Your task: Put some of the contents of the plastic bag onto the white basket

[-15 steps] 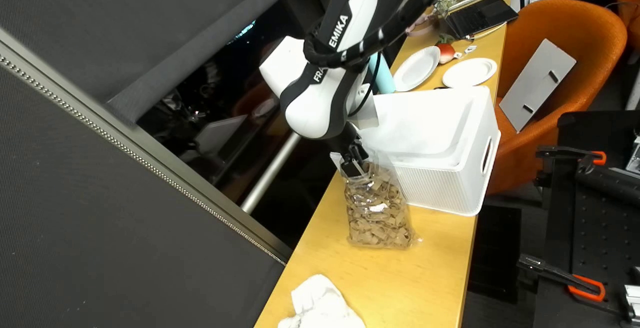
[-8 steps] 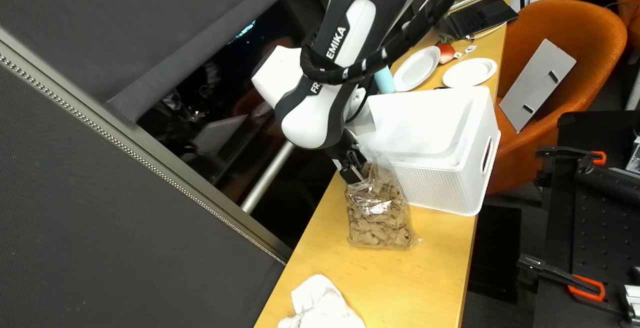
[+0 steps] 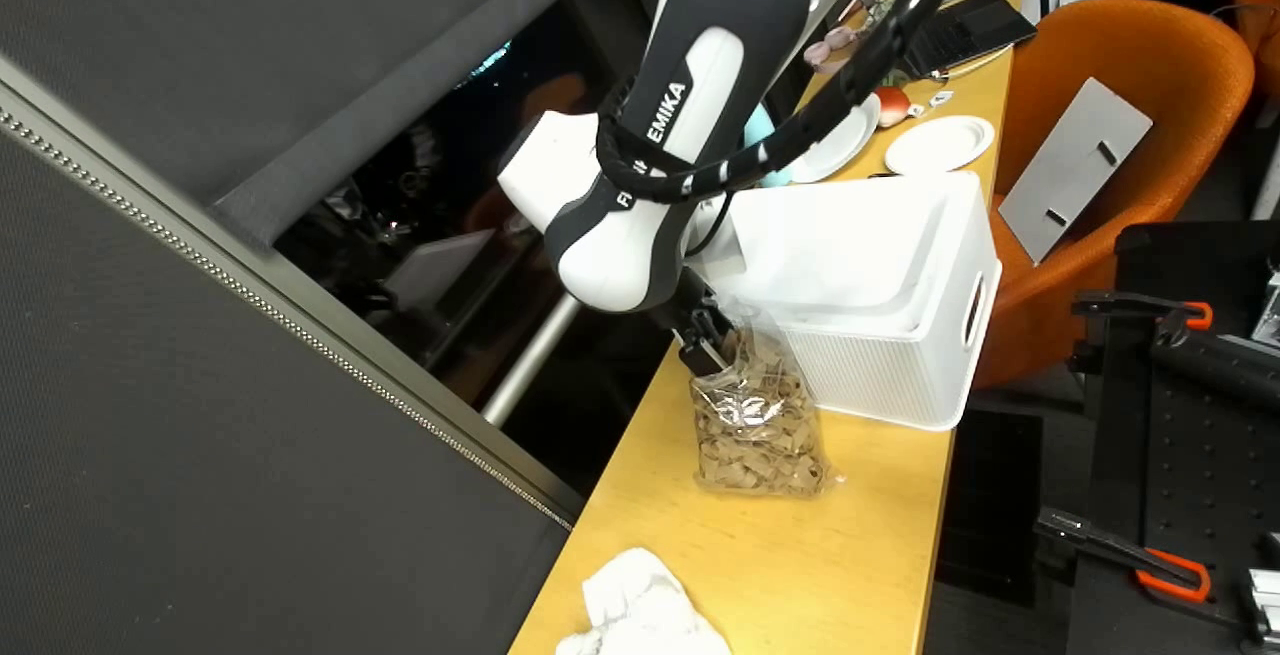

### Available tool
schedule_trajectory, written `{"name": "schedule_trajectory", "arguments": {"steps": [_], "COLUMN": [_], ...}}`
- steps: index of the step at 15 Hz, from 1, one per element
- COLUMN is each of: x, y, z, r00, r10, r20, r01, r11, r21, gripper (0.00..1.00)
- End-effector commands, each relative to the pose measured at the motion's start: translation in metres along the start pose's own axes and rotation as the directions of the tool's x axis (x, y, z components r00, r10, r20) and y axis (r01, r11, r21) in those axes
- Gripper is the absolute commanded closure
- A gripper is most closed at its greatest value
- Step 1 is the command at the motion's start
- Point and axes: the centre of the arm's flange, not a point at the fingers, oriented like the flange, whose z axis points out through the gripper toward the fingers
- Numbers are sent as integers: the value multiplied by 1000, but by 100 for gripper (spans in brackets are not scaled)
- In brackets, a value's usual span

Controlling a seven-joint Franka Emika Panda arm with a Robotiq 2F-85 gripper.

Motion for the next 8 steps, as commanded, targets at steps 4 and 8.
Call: {"name": "schedule_trajectory", "arguments": {"steps": [4,8], "x": [6,6], "y": [14,16], "z": [11,16], "r00": [998,998], "r10": [26,31], "r20": [52,53], "r01": [-27,-31], "r11": [1000,1000], "r21": [4,-3], "gripper": [0,26]}}
